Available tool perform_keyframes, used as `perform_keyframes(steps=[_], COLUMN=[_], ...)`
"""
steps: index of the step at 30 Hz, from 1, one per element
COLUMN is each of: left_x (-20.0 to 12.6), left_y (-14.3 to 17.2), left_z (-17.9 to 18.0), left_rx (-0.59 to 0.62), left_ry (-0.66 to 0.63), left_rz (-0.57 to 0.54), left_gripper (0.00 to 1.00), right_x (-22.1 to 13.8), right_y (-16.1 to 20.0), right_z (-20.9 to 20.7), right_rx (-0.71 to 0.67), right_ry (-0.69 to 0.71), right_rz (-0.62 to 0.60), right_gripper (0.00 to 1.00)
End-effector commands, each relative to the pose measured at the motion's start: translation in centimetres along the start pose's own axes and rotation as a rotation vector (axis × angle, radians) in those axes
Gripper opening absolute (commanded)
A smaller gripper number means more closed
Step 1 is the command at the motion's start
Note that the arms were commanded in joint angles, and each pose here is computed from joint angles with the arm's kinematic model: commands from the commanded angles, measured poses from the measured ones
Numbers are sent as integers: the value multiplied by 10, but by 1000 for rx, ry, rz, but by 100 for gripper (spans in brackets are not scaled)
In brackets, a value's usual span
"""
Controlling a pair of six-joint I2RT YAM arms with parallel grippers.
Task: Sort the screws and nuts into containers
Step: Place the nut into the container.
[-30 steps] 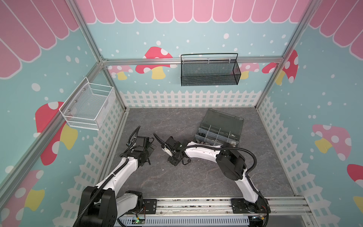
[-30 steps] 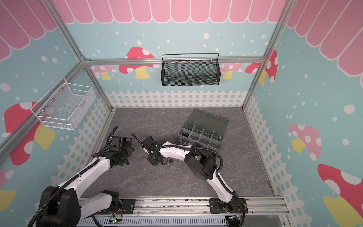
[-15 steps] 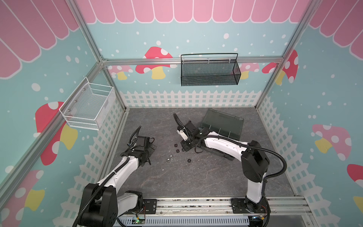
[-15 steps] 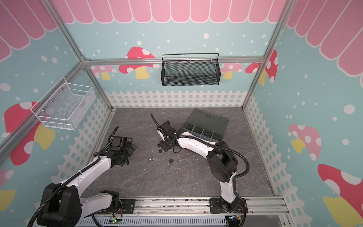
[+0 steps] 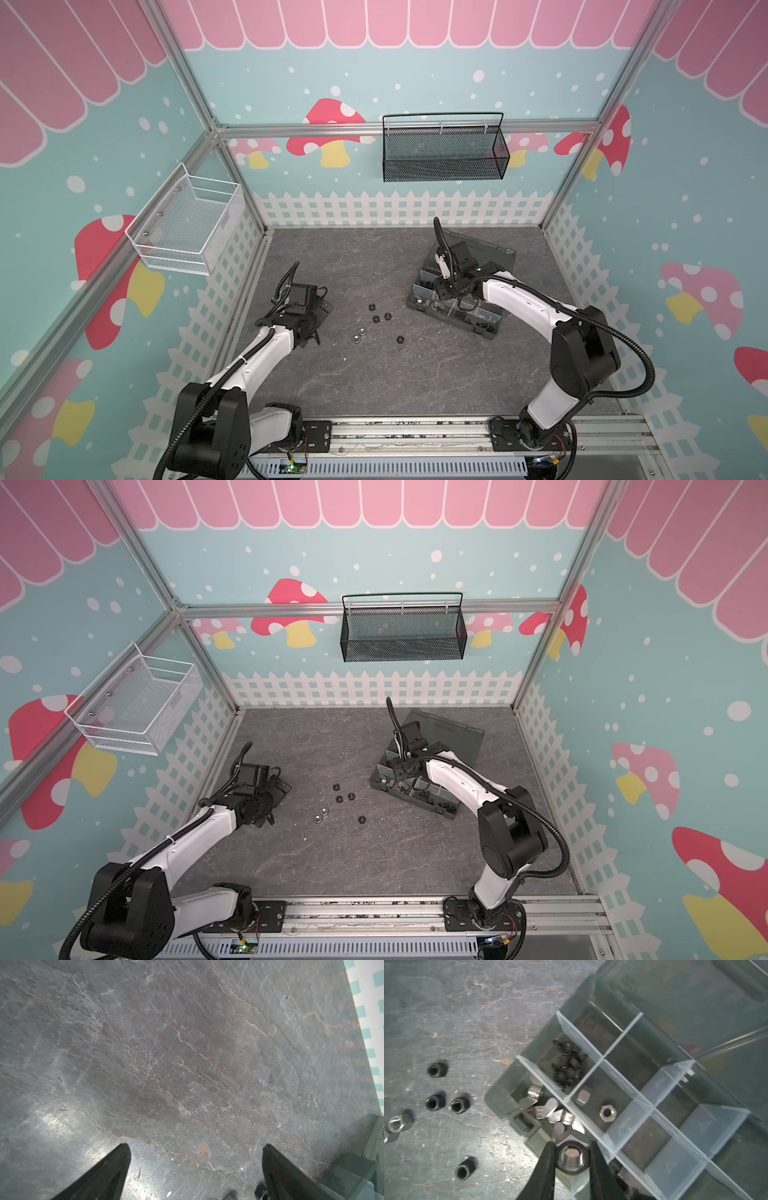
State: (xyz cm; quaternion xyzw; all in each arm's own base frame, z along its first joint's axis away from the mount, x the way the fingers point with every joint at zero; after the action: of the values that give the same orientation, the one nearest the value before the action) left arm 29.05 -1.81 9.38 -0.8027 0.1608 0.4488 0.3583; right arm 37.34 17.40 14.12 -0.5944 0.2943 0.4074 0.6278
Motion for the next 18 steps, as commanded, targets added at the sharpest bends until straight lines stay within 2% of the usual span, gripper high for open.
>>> perform_keyframes(steps=[1, 13, 18], left_x=[-1, 0, 1], left_y=[-5, -5, -4], left_z=[-5, -4, -3], left_rx=[0, -6, -4], left_ry=[16, 14, 9], left_rz=[-12, -8, -8], left_gripper=[100, 100, 100], right_x=[-2, 24, 36], right_y=[-3, -16, -17], right_z=[-14, -24, -21], right_rx=[16, 34, 35], right_ry=[28, 8, -7], right_rz=[-14, -7, 9], right_gripper=[0, 0, 7])
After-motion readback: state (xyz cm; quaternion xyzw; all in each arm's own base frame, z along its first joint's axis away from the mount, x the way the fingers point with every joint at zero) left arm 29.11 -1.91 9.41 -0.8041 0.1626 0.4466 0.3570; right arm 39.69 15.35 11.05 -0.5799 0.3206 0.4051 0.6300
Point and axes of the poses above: each gripper's point midway between its finger pads, its own x axis out along the fingers, its own z axis along the line the jaws close on, y = z × x, the point moved 2 cm from there along -x, back along the fingers, and after that the axes turned 11 degrees about x, right-handed, at the moved point
